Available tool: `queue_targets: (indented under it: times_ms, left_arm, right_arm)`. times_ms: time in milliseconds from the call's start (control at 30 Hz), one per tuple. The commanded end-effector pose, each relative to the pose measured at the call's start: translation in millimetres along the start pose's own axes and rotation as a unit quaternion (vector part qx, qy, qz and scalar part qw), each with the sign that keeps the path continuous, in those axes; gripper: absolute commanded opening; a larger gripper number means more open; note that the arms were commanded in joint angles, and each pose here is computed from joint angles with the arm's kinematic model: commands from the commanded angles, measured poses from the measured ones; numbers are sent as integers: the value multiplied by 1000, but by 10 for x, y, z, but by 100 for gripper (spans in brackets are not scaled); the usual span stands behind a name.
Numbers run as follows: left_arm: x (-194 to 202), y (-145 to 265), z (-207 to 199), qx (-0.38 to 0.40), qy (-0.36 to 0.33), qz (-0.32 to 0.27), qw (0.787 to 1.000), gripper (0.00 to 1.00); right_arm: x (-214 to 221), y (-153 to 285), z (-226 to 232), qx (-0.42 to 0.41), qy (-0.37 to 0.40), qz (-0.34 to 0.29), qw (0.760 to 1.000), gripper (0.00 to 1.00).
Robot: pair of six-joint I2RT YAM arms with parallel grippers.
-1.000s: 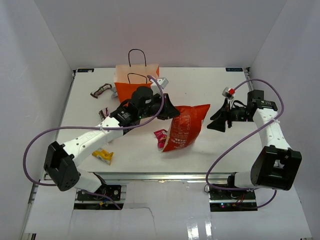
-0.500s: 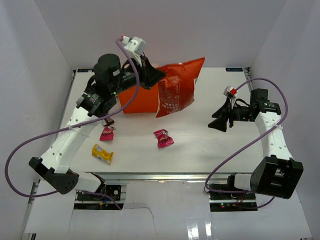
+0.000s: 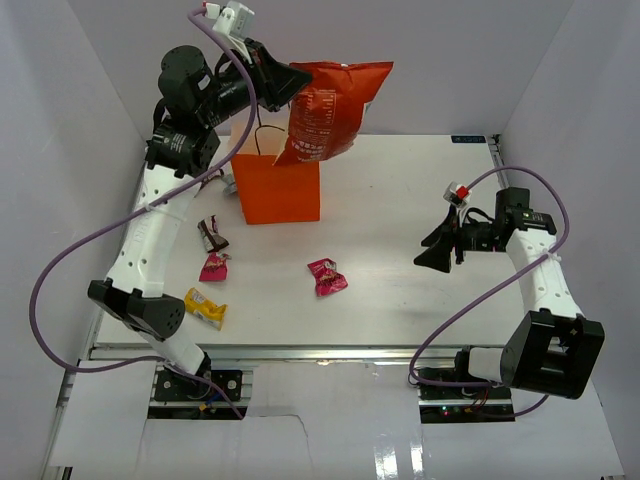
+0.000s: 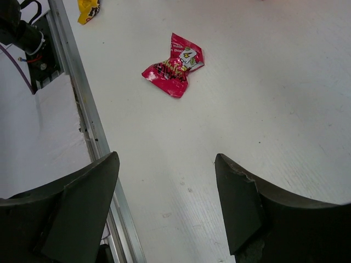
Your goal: Place the snacks into the paper bag
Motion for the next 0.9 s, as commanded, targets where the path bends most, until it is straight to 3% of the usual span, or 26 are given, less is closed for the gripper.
queue_targets:
  times_ms: [0, 367, 633, 867]
  left_arm:
    - [-383, 83, -301, 81, -2, -49, 995, 0]
    - [-449, 52, -380, 135, 43, -55, 988, 0]
    - [-761, 134, -59, 110, 32, -100, 988, 0]
    - [-887, 98, -66, 138, 47, -114, 983, 0]
  right_arm:
    - [-33, 12, 9, 5, 21, -8, 1000, 76]
    - [43, -11, 2, 6, 17, -6, 1000, 77]
    - [40, -21, -17, 5, 10, -8, 1000, 77]
    - [75, -34, -25, 4, 6, -6, 1000, 77]
Point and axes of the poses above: each gripper's point midway between its finger pads, its own y axis back along the fingers, its own z axis along the line the jaws close on, x = y × z, the point moved 3 cm from there along y, back along the fingers, and after that the axes turned 7 degrees about y, right-handed, at the moved point
